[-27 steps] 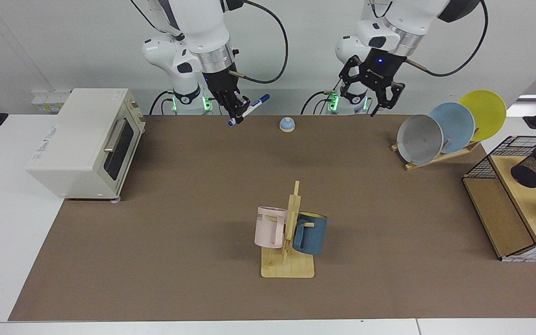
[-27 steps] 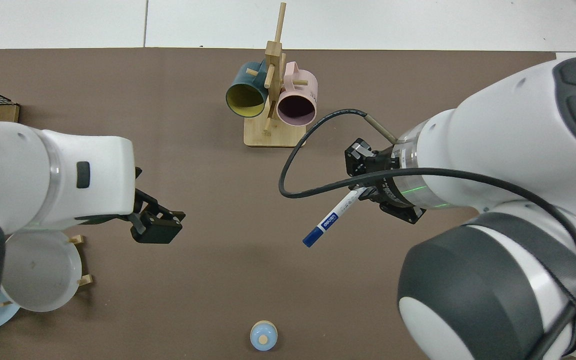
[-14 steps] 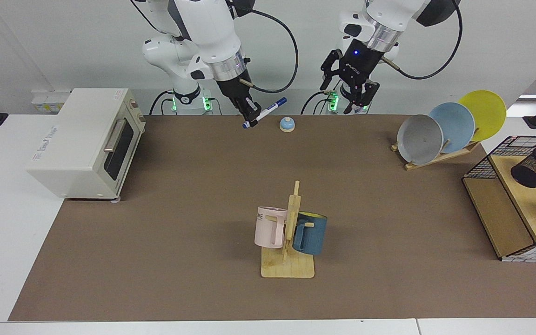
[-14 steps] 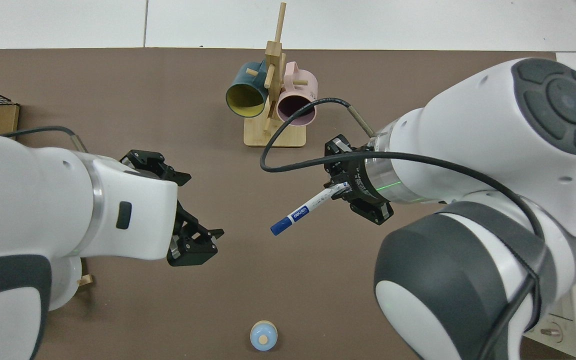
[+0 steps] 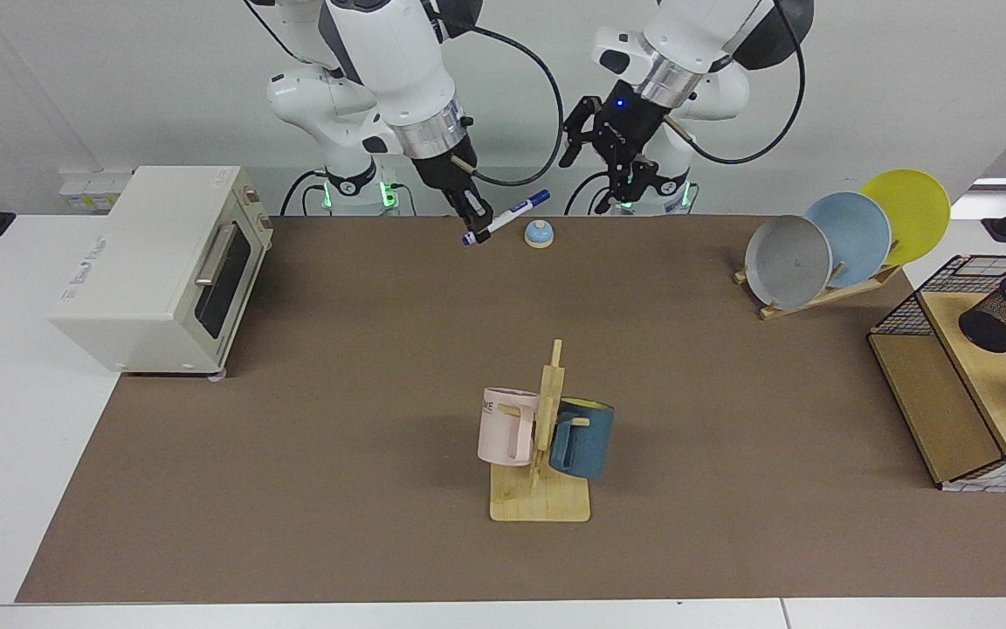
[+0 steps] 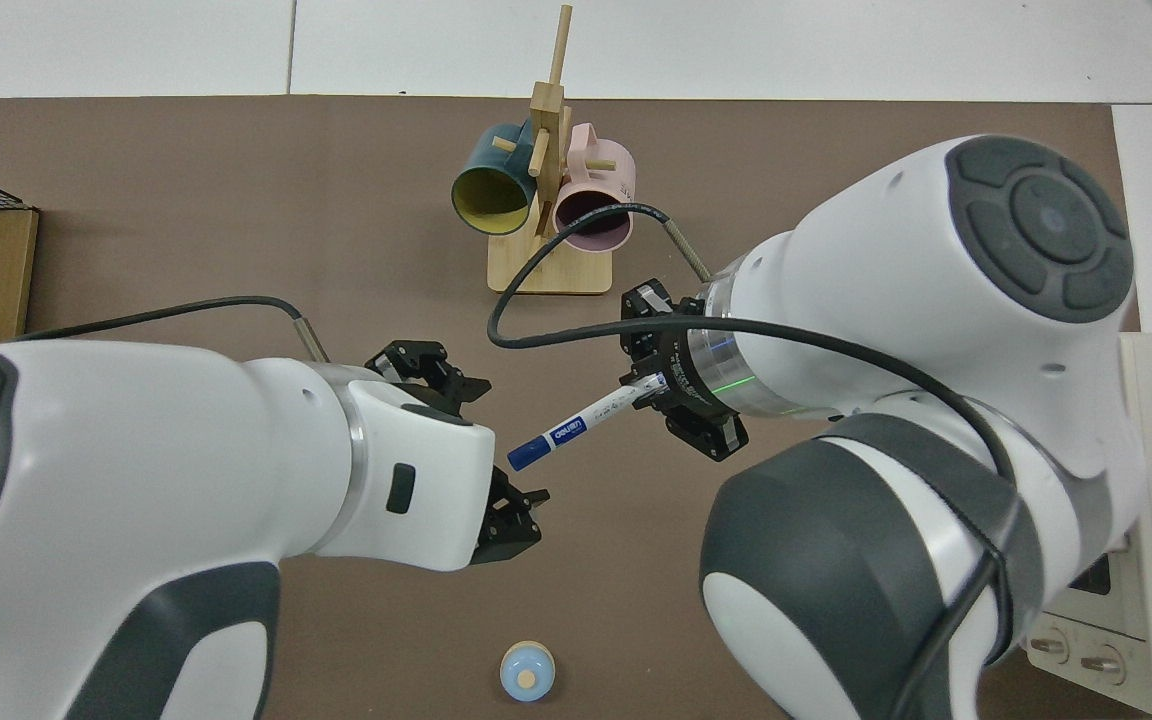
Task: Put markers into pen holder
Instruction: 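Close the left gripper on the marker beside the right gripper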
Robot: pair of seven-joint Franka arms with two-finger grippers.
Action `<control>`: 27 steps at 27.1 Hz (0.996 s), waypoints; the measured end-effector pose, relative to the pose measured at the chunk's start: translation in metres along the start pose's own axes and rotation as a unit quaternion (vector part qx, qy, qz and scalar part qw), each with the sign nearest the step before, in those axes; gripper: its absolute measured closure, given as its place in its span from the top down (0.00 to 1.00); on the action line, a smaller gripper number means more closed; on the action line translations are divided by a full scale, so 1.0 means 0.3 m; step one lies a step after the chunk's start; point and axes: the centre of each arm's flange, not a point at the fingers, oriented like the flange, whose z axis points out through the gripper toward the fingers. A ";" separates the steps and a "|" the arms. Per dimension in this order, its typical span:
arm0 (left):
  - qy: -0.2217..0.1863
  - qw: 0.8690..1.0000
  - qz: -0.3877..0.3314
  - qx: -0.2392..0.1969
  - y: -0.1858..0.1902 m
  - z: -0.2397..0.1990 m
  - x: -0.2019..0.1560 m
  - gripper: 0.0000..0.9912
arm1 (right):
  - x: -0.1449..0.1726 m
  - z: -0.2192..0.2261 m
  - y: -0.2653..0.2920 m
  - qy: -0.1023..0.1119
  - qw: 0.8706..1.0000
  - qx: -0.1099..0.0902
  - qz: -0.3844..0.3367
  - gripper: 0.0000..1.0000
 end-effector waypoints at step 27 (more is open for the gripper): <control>0.003 1.000 0.004 0.004 0.025 0.119 -0.004 0.16 | -0.001 0.017 0.001 0.000 1.000 -0.005 0.005 0.17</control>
